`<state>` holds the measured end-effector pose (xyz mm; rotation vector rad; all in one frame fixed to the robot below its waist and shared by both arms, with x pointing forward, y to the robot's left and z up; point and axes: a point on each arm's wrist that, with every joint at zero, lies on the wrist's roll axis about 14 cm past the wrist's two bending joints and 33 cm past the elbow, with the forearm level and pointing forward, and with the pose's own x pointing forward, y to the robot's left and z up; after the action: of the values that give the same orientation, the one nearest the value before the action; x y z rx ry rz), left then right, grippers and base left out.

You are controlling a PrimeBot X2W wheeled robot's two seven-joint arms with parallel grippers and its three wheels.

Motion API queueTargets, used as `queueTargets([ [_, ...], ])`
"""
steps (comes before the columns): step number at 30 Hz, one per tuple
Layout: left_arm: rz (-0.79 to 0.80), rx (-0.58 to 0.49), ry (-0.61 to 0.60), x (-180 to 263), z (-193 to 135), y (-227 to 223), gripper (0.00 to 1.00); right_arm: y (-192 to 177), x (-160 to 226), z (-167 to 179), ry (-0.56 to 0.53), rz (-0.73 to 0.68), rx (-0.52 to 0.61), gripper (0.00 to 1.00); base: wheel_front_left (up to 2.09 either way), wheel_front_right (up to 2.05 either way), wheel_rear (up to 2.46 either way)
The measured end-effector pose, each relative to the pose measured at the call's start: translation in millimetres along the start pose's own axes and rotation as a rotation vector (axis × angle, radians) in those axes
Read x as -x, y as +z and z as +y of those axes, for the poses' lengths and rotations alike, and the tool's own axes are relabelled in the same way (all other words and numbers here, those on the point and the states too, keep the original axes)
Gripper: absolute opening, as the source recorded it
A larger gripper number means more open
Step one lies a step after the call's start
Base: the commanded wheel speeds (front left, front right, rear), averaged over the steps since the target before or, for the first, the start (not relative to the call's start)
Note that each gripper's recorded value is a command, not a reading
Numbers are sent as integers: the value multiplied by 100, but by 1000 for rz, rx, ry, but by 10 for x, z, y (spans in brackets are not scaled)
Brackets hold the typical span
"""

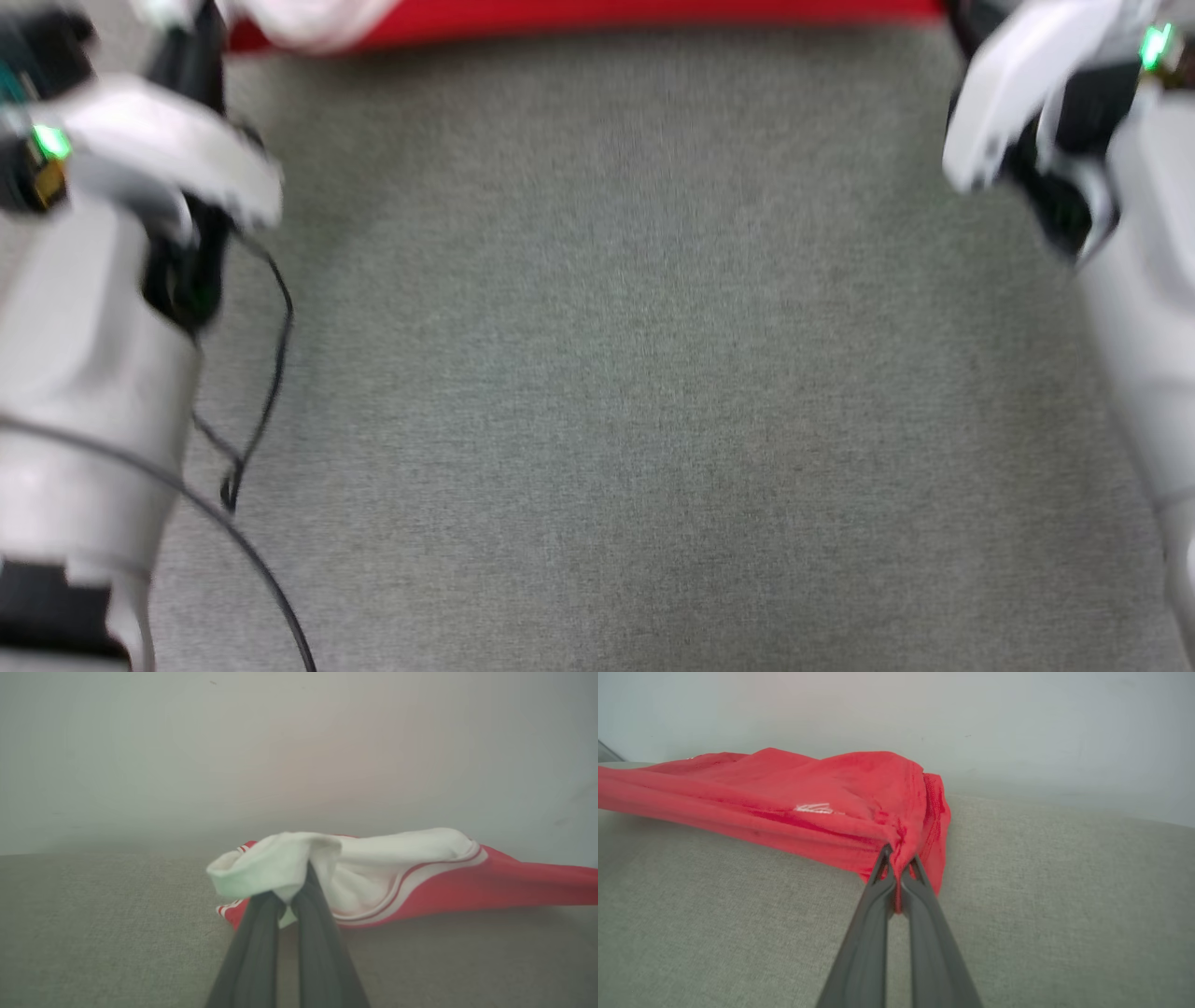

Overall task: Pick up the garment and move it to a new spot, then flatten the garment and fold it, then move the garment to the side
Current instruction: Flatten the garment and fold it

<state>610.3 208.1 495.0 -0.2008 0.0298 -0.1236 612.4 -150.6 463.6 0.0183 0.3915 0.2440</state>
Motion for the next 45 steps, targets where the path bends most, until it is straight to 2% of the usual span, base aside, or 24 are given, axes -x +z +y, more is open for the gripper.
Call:
queueTargets([
  [10, 41, 49, 50, 1195, -9, -247, 0, -596, 856, 72, 12, 50, -70, 0, 0, 0, 0],
  [14, 100, 58, 67, 1709, -61, -479, 0, -797, 1209, 97, 9, 58, -76, 0, 0, 0, 0],
  [22, 146, 86, 102, 2432, -165, -506, 0, -1179, 1882, 127, -12, 60, -143, 0, 0, 0, 0],
  [28, 190, 115, 139, 2871, -224, -475, 0, -1555, 2315, 285, -10, 143, -187, 0, 0, 0, 0],
  [31, 201, 131, 141, 2958, -274, -425, 0, -1574, 2441, 318, -17, 153, -200, 0, 0, 0, 0],
  [37, 171, 113, 98, 2813, -373, -257, 0, -1432, 2441, 389, -17, 150, -192, 0, 0, 0, 0],
  [45, 155, 86, 35, 2279, -425, -238, 0, -1064, 2005, 372, 3, 120, -121, 0, 0, 0, 0],
])
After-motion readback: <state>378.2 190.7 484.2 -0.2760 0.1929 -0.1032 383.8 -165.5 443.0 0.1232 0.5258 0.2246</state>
